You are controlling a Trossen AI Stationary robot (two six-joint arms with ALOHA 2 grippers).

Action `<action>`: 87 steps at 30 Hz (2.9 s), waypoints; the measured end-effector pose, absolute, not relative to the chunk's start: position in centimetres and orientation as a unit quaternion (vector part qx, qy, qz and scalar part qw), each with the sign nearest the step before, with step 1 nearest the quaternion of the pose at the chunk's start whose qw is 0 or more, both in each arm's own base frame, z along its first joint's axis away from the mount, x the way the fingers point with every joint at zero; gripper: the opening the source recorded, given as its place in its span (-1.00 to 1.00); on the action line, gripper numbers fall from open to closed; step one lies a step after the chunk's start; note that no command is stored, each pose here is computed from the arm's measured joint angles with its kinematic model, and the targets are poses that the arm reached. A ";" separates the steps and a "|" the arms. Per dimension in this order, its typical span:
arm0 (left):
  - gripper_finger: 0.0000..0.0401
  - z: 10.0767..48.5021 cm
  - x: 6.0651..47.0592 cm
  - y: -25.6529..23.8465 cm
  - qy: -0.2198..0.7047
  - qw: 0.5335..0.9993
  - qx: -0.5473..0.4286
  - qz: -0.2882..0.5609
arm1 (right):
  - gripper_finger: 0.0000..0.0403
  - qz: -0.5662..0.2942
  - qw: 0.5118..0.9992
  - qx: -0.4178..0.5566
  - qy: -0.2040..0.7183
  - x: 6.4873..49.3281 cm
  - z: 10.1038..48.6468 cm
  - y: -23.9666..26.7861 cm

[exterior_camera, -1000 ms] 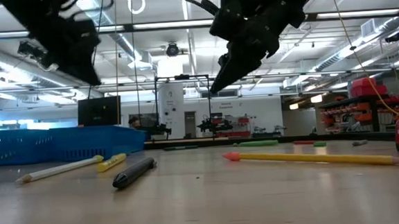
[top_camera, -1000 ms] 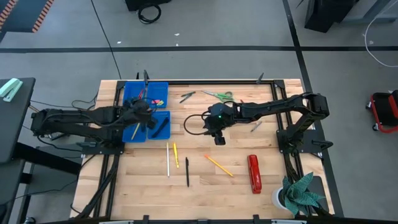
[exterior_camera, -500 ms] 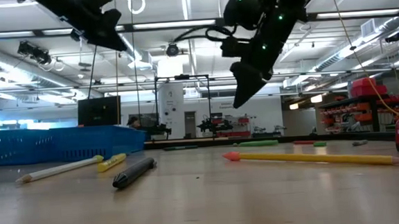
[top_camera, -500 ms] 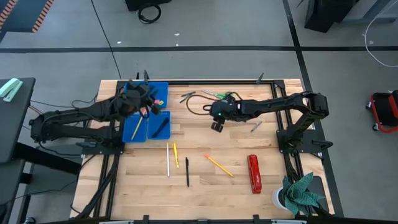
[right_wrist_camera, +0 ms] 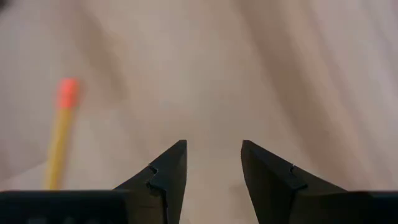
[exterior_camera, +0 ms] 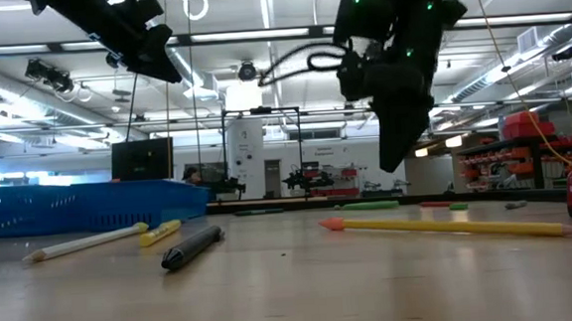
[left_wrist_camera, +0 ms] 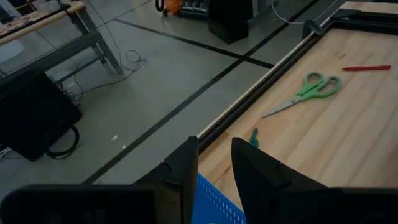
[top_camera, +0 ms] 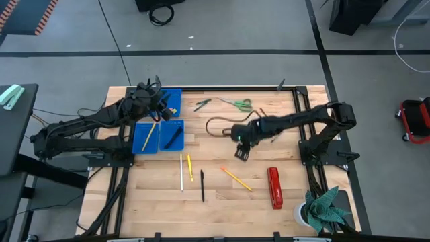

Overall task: Sort crayons/erasers/pens/pencils in bins
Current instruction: Put the yellow pencil into the bottom left blue bin

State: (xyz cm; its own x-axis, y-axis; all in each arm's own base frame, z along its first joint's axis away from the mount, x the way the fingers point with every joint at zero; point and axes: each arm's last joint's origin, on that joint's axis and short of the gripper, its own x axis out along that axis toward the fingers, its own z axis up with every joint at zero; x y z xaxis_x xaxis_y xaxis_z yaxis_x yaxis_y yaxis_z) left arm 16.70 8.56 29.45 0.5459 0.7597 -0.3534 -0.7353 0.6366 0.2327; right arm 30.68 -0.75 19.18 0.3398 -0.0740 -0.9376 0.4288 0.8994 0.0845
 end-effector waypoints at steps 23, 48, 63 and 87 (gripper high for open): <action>-0.46 28.0 16.8 7.4 0.248 0.884 -0.011 0.395 | -0.34 -0.123 0.803 0.086 0.576 31.9 13.8 13.9; -0.46 27.3 16.8 7.4 0.255 0.884 -0.005 0.393 | -0.81 -0.090 0.822 0.048 0.561 32.4 13.3 11.8; -0.46 27.5 17.0 7.4 0.243 0.887 -0.006 0.393 | -0.90 0.001 0.910 0.021 0.413 35.0 17.6 11.0; -0.70 29.1 18.6 3.6 0.175 0.935 0.067 0.301 | -0.67 0.022 0.921 -0.042 0.386 37.6 16.9 4.6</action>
State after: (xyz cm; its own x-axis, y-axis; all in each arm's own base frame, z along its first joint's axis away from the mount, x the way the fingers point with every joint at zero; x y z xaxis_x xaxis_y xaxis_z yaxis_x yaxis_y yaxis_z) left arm 18.56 3.59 29.07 0.7577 0.5861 -0.2870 -0.5389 0.8100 0.2314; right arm 37.59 4.61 16.86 0.7008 0.0087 -0.7133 -0.0740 0.9954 -0.0607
